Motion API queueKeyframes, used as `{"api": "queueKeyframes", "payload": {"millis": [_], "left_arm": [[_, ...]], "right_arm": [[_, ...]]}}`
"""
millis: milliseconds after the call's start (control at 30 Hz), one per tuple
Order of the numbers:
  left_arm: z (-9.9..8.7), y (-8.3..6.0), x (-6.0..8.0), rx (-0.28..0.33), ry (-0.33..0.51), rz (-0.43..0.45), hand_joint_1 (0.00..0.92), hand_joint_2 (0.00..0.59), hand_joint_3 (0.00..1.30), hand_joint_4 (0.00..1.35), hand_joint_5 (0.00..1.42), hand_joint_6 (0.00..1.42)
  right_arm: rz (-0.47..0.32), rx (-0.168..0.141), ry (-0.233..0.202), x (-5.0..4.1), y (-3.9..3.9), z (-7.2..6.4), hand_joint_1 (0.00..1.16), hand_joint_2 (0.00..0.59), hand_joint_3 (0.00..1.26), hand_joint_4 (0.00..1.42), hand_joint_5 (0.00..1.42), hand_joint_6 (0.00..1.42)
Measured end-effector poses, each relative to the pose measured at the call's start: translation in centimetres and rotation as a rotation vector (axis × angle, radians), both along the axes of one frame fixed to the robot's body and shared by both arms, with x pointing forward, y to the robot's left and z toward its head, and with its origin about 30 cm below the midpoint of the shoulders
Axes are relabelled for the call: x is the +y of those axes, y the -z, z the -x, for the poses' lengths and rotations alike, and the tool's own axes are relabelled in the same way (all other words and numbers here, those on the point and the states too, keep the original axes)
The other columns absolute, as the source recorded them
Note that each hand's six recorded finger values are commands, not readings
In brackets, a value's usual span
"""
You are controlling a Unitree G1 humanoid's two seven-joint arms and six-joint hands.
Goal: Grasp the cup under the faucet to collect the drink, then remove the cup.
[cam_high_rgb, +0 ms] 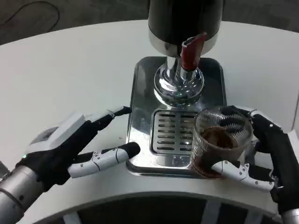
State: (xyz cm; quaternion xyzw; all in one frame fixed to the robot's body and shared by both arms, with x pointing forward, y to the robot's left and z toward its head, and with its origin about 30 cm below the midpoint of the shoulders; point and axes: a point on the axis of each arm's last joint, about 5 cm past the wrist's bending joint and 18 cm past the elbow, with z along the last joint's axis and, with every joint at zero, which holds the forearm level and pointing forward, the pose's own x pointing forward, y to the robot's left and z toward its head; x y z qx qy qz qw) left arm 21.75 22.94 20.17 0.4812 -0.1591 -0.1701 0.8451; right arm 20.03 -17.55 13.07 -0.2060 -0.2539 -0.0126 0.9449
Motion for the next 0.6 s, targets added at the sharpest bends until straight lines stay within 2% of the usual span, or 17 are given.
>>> {"api": "queueKeyframes", "payload": {"millis": [233, 400, 600], "left_arm": [[0.2, -0.3, -0.7, -0.012, 0.030, -0.035, 0.000, 0.144, 0.13, 0.04, 0.07, 0.07], [0.6, -0.7, -1.3, -0.026, 0.059, -0.045, 0.000, 0.143, 0.12, 0.00, 0.04, 0.06], [1.5, -0.8, -1.5, -0.018, 0.073, -0.082, 0.000, 0.142, 0.08, 0.00, 0.00, 0.04]], "right_arm": [[0.000, 0.010, -0.037, -0.10, -0.13, 0.2, 0.86, 0.169, 0.90, 1.05, 1.27, 1.31], [0.012, -0.006, -0.073, -0.28, -0.74, 0.4, 0.86, 0.169, 0.90, 1.05, 1.27, 1.31], [0.025, 0.002, -0.109, -0.42, -0.87, 0.8, 0.85, 0.174, 0.90, 1.05, 1.27, 1.31]]}}
